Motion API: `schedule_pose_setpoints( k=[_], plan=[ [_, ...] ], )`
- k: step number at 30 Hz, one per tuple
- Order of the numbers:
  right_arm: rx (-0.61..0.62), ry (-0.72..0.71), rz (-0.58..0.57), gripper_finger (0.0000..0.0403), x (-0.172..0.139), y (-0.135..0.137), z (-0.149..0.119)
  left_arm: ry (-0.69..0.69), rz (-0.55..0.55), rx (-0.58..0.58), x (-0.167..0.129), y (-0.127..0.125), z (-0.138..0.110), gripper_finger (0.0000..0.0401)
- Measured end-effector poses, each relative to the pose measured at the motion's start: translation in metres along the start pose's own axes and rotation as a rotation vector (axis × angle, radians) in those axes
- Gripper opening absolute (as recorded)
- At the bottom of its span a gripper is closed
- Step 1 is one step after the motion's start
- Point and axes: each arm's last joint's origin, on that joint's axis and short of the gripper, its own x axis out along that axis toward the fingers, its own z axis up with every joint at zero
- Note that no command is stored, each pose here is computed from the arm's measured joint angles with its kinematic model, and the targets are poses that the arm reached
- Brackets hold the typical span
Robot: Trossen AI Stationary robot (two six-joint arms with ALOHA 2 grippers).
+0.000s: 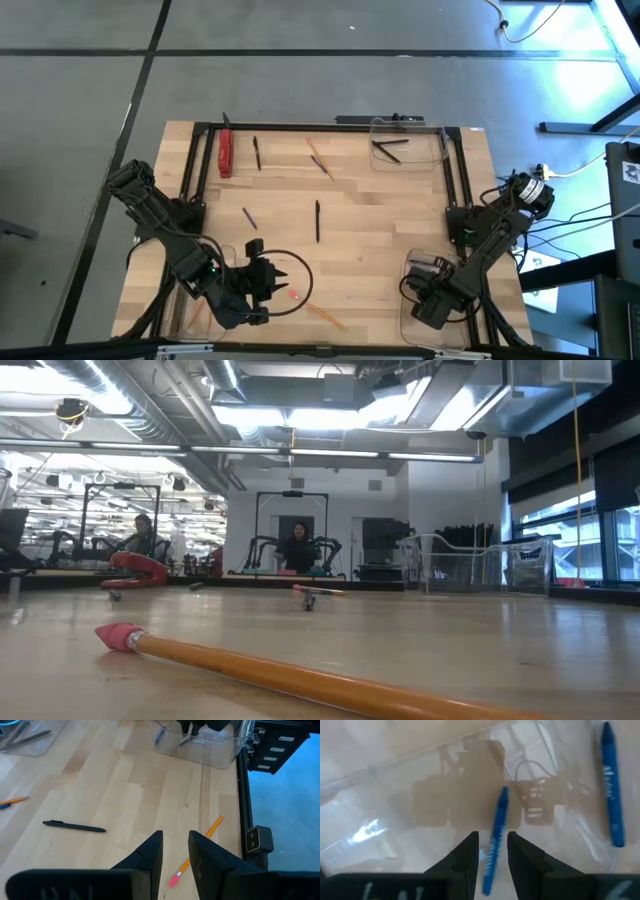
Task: Sort crayons/erasers/pens/pencils in bins
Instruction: Put the yellow pencil into the bottom left transparent bin
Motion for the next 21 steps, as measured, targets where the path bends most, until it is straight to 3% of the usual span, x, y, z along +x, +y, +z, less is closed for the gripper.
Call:
schedule_pose_setpoints(
  k=[11,15,21],
  plan=[
    [-0.002,-0.015,0.010,0.0101,-0.044,0.020,0.005,0.000,0.000,-0.004,0.000,0.000,0.000,0.0086],
    [0.000,-0.126,0.030,0.0101,-0.070,0.030,0.010,0.000,0.000,-0.033,0.000,0.000,0.000,0.0086],
    [-0.024,-0.403,0.079,0.0101,-0.108,0.043,0.020,0.003,0.003,-0.063,0.000,0.000,0.000,0.0086]
  ],
)
